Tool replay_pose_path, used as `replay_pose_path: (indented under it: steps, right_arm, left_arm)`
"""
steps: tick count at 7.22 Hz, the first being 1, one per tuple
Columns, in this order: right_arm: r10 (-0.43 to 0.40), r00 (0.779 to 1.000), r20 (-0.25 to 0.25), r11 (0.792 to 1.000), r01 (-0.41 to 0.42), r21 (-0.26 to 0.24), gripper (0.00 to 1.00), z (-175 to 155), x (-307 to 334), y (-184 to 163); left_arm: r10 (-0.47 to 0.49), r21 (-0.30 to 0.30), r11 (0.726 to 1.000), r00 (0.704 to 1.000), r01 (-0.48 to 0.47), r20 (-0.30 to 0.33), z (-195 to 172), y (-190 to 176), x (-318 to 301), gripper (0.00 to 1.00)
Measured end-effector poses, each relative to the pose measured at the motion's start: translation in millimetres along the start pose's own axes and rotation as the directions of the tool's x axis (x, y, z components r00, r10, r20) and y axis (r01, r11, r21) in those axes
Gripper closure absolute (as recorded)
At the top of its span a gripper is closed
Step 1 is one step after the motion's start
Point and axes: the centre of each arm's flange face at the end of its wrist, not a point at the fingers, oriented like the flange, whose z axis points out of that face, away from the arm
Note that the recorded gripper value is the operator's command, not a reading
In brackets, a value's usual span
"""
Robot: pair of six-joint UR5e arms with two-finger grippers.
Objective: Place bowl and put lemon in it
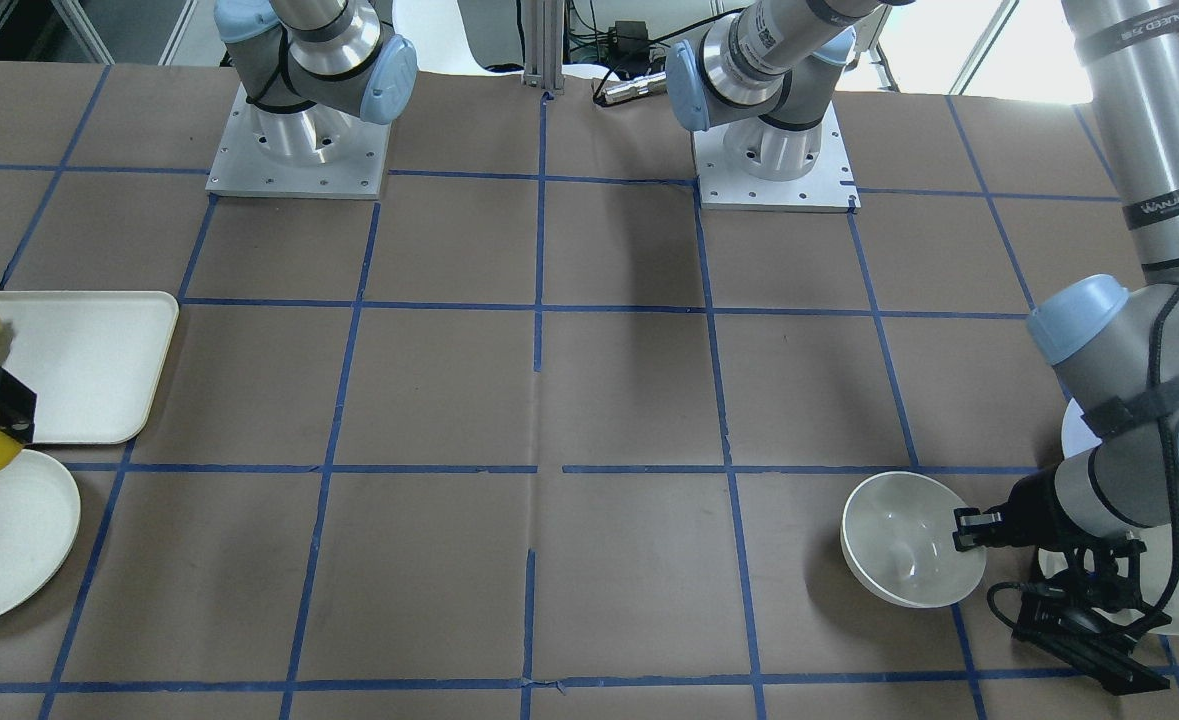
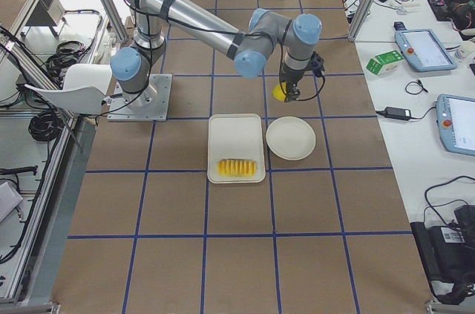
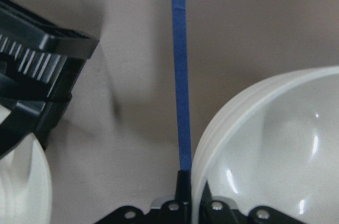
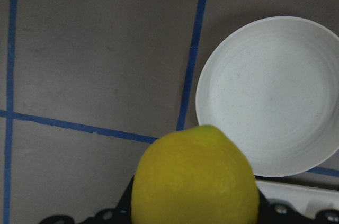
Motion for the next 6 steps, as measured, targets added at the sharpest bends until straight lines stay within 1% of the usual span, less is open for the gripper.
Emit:
replay_pose_path:
  steps: [1,2,3,4,5,6]
  right_arm:
    - [0.030,1.000,0.002,1.000,-0.030,-0.002,0.77,-13.6,-31.7,3.4]
    - [0.071,0.997,-0.001,0.997,-0.071,0.003,0.77,-24.3,-65.1,6.1]
    - [0.103,0.995,-0.008,0.995,-0.103,0.011,0.77,-32.5,-103.4,6.9]
    - [0.125,0.992,-0.014,0.992,-0.124,0.019,0.77,-37.9,-143.3,6.3]
    - [0.153,0.988,-0.017,0.988,-0.152,0.030,0.77,-42.3,-180.3,5.2]
    - [0.175,0.984,-0.020,0.984,-0.174,0.044,0.77,-44.9,-214.2,4.1]
  left_arm:
    - [-0.014,-0.004,1.000,0.999,0.014,-0.039,-14.3,4.5,19.8,1.00]
    - [-0.013,-0.002,1.000,0.996,0.013,-0.087,-26.8,9.2,53.9,1.00]
    - [-0.015,-0.005,1.000,0.991,0.014,-0.131,-31.0,12.9,106.2,1.00]
    - [-0.037,-0.026,0.999,0.988,0.034,-0.152,-26.9,20.0,174.9,1.00]
    - [-0.039,-0.048,0.998,0.988,0.032,-0.150,-18.3,32.5,246.5,1.00]
    - [-0.038,-0.056,0.998,0.989,0.030,-0.142,-4.4,44.7,303.4,1.00]
